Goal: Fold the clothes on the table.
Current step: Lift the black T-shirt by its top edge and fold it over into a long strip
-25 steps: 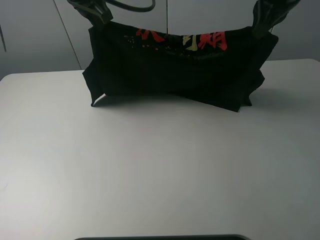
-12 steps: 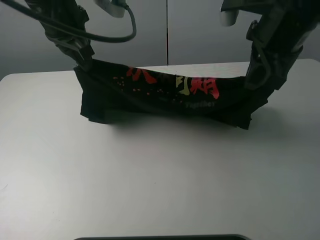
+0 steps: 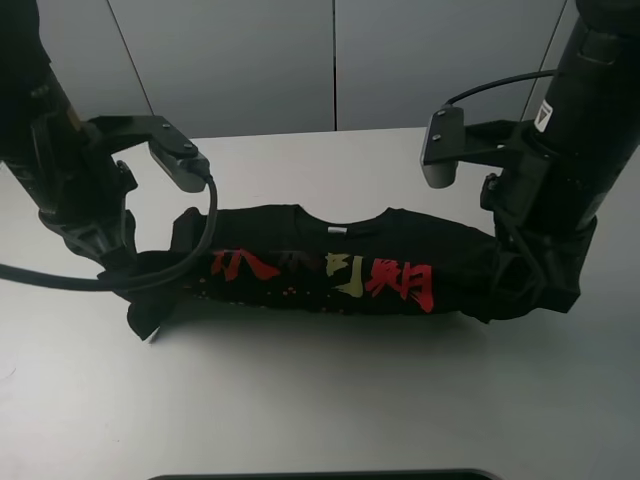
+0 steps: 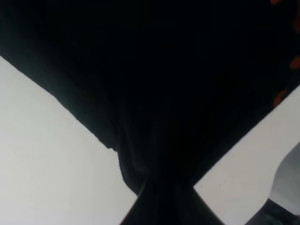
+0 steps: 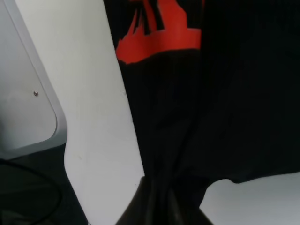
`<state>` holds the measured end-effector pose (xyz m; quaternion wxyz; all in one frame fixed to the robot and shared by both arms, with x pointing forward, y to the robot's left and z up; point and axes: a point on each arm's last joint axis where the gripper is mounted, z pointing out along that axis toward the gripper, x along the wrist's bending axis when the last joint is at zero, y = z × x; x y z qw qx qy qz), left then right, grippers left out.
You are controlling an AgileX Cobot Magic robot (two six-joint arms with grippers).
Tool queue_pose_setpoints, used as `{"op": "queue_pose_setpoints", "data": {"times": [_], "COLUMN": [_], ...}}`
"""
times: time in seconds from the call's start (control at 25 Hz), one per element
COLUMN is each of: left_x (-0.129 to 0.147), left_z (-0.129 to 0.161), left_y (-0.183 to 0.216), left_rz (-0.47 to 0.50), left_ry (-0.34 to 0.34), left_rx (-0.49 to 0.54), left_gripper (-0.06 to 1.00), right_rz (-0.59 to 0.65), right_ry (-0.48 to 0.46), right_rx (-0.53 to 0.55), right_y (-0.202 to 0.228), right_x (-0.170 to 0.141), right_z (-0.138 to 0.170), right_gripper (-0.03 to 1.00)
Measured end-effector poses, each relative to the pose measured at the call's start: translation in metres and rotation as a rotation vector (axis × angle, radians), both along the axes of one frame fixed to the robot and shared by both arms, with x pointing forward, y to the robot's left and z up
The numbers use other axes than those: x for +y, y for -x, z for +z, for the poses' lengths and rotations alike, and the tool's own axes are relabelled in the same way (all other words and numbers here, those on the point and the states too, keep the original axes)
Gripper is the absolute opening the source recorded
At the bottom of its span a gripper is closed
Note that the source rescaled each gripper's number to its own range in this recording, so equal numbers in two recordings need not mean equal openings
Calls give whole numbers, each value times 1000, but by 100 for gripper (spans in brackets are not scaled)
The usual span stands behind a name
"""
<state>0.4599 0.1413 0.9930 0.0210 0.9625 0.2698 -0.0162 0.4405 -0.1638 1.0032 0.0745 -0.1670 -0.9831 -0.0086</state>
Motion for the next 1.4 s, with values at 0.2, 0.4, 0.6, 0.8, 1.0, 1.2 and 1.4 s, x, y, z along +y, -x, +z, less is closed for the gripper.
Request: {"op": "queue_pose_setpoints", "data": {"times": [0.2,0.4,0.6,0.8,1.0,1.2,1.4], "left_x": [-5,-10,-15,-15,-7,-1,0], "left_z": [-6,-1,5,-5,-26,-35,-40], "left_y": [-8,-25,-38,-51,-74,-92,-95], "left_rz": [60,120,144,170,239,283,338], "left_ry": [73,155,222,224,250,309,324], "left_rx": [-114,-296,-449,-499,-523,-587,-578], "left_gripper": [0,0,0,0,0,8,82], "right_rz": [-46,-112,-153,-264,-299,-366,-572], "right_ry": [11,78,25,19,10,35,7], "right_rx": [-113,-390,-564,-549,-567,-615,-644], "right_y": [-10,-35,-56,-82,-103,-114,-118], "right_x": [-1,-8,-10,-19,-21,-21,-24], "right_z": [-2,1,3,-27,-60,-81,-80], "right_gripper": [0,0,0,0,0,13,92]}}
